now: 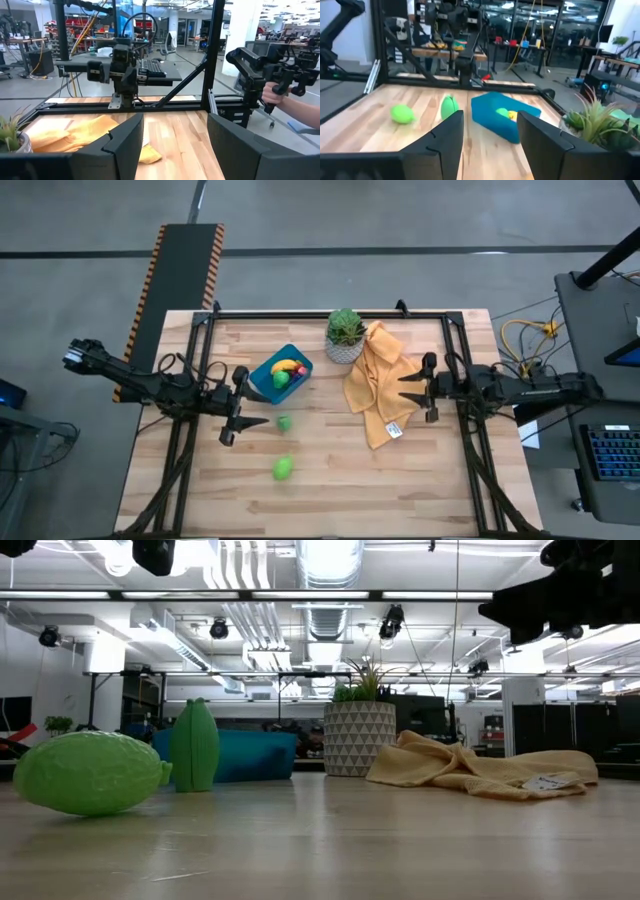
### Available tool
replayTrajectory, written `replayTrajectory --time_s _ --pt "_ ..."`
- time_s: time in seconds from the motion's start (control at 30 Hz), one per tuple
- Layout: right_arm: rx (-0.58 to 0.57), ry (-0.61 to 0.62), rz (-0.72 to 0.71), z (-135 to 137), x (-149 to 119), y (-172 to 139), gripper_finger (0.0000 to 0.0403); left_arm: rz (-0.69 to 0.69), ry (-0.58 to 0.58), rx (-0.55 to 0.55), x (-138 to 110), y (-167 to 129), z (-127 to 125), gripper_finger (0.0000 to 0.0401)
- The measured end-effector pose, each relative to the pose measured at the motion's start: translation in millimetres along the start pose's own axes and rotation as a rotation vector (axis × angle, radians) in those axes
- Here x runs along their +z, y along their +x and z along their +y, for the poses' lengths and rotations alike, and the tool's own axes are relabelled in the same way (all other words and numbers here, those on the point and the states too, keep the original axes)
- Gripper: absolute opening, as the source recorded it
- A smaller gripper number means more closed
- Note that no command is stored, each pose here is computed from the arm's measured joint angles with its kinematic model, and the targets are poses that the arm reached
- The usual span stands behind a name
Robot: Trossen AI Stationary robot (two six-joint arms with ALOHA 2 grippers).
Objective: Pick and placing Produce into tupperware
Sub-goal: Put the green corn into the blue bin
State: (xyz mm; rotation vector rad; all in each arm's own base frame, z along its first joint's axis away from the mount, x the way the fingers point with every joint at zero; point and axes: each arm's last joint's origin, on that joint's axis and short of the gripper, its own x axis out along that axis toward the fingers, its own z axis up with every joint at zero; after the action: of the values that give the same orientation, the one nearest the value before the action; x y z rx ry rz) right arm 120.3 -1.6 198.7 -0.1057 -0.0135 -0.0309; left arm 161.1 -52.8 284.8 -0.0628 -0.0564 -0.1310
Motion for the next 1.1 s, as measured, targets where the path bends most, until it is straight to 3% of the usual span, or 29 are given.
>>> replayTrajectory --time_s 0.17,0.53,0.87,1.1 --pt "0.043 0.019 -0.048 -2 0 -6 0.0177 0.002 0.000 0.000 0 0 0 0.0206" --pt "0.032 0.105 -0.051 1 -26 -20 0.0177 0.014 0.035 0.000 -2 0 0 0.0206" --pt "0.006 0.170 -0.034 0 -28 -21 0.0176 0.133 0.063 -0.004 -17 6 -1 0.0206" --pt "0.007 0.199 -0.006 0 -30 -19 0.0177 0.133 0.232 0.002 -24 22 -3 0.0206"
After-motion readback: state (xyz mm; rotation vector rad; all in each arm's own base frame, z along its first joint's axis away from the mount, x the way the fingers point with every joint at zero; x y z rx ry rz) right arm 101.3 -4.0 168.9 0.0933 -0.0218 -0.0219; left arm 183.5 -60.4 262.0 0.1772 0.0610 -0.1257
